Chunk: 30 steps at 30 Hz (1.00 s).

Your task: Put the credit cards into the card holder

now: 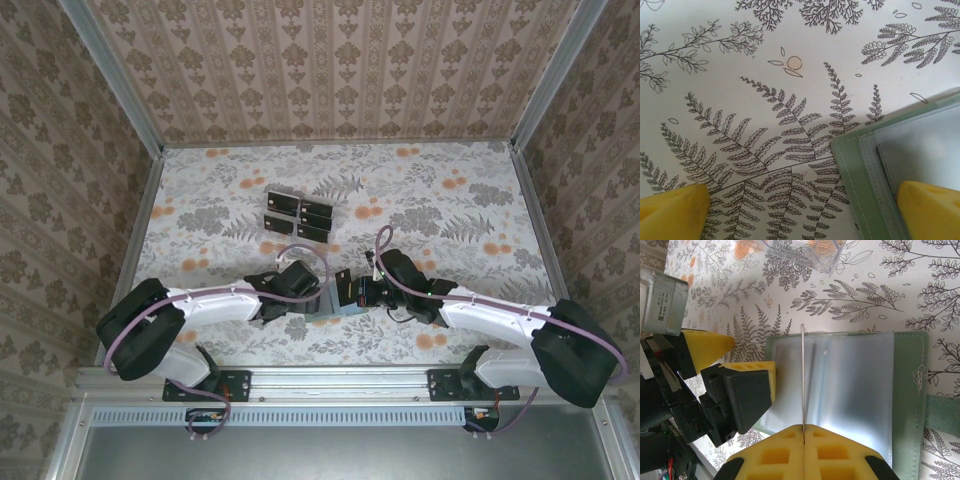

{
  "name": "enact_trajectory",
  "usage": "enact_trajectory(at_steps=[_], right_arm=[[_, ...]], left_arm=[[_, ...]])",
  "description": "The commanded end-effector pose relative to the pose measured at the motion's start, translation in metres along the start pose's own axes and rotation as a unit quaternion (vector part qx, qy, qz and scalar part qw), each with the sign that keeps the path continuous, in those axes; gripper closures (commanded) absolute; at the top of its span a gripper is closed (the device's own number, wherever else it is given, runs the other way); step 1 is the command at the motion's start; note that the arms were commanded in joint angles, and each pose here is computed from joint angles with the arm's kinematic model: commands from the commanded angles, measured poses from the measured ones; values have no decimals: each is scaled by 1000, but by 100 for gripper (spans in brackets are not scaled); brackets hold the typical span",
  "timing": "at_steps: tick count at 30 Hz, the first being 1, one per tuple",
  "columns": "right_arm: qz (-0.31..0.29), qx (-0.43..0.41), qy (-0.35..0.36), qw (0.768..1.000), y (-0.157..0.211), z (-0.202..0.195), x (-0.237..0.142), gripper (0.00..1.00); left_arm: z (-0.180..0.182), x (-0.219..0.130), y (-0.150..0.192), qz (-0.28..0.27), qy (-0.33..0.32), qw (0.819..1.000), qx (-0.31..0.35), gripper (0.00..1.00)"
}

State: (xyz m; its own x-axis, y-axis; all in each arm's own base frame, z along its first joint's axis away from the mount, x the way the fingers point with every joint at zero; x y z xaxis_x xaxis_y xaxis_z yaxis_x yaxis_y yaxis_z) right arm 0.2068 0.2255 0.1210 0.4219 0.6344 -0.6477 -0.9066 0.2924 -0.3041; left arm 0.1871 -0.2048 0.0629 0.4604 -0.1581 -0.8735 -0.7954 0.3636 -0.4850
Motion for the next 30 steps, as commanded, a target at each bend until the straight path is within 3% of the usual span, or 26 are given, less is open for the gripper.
enact_trajectory(at_steps=[1,30], right_arm=[[4,3,-12,1000,2,-3,4,100],[-8,29,-64,998,6,-8,26,100]], left_arm=[[11,7,28,46,-27,999,11,0],[15,-3,41,49,-30,998,0,0]])
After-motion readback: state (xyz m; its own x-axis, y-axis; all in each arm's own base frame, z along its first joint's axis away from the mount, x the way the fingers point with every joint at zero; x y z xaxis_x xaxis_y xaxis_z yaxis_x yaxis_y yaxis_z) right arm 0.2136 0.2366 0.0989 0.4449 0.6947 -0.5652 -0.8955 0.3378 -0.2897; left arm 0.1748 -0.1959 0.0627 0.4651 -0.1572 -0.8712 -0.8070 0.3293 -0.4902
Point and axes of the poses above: each hand's point on the last joint's axis, 136 mm out from that joint toward the fingers, its own x axis out along the fingers, its own z axis along the line the jaws close on, y = z × x, the point moved 5 cm from there along -x, back along the fingers, and after that the axes turned 13 degrees about x, right-handed, at the moved point
